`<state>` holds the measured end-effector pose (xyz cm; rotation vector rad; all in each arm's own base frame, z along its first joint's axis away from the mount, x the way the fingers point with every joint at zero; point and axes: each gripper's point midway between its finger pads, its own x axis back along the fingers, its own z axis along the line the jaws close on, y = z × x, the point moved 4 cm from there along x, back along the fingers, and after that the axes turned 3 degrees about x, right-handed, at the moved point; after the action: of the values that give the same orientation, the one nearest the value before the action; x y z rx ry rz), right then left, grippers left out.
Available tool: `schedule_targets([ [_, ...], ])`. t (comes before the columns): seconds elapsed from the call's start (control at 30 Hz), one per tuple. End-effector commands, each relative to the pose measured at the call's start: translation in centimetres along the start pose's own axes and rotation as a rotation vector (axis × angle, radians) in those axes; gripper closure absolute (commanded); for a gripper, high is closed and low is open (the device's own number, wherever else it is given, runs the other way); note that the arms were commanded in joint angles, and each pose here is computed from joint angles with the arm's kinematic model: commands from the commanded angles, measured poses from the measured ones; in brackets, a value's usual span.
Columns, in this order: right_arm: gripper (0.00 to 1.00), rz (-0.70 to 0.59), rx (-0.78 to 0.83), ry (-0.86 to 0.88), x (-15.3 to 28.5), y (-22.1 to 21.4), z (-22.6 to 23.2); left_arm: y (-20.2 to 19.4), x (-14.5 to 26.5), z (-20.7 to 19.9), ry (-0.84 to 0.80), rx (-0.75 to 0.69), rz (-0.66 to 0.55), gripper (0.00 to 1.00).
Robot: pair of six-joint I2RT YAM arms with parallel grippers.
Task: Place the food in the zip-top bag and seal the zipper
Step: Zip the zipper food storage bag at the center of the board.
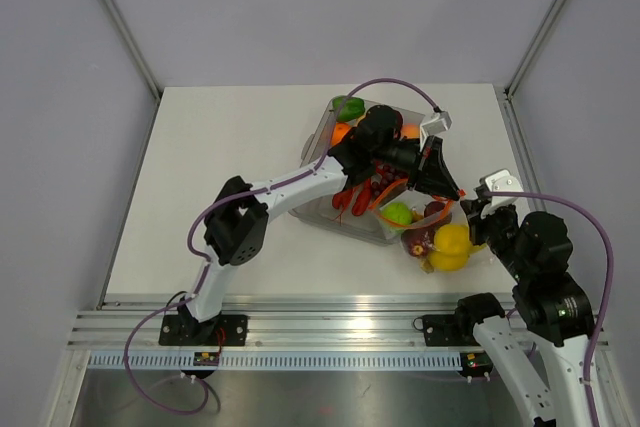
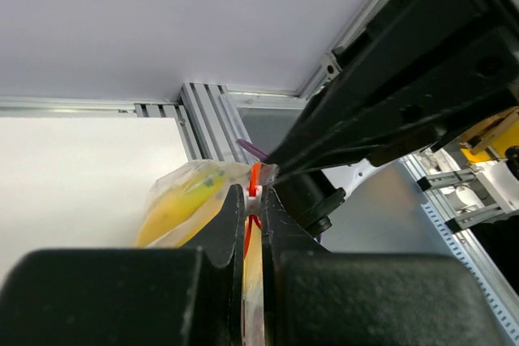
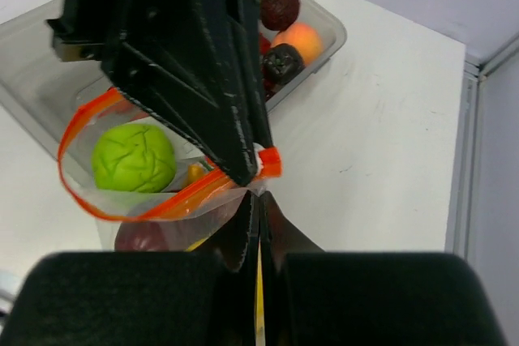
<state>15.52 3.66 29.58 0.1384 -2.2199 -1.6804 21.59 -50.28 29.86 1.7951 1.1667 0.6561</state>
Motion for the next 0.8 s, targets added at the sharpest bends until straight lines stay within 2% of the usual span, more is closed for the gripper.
schedule_targets([
  [0.0,0.98,-0.064,0.069,0.178,0.6,2.7,1.7,0.6,0.3,0.2,-0.036,0.009,0.006,1.00],
  [0.03,0.91,-0.037,0.072,0.195,0.7,2.3,1.9,0.6,0.2,0.1,-0.041,0.008,0.007,1.00],
  [0.2,0.77,0.042,0.108,0.228,1.1,2.5,1.7,0.7,1.0,-0.4,-0.081,-0.004,0.027,1.00],
  [0.27,0.65,0.054,0.072,0.211,1.4,3.1,1.5,0.6,1.7,-0.4,-0.097,0.012,0.032,1.00],
  [0.4,0.57,0.066,0.002,0.239,1.3,3.8,1.9,0.9,3.2,-1.5,-0.129,-0.006,0.026,1.00],
  [0.77,0.57,0.139,-0.103,0.277,-0.7,2.8,2.8,0.7,3.7,-2.8,-0.154,-0.034,0.047,1.00],
])
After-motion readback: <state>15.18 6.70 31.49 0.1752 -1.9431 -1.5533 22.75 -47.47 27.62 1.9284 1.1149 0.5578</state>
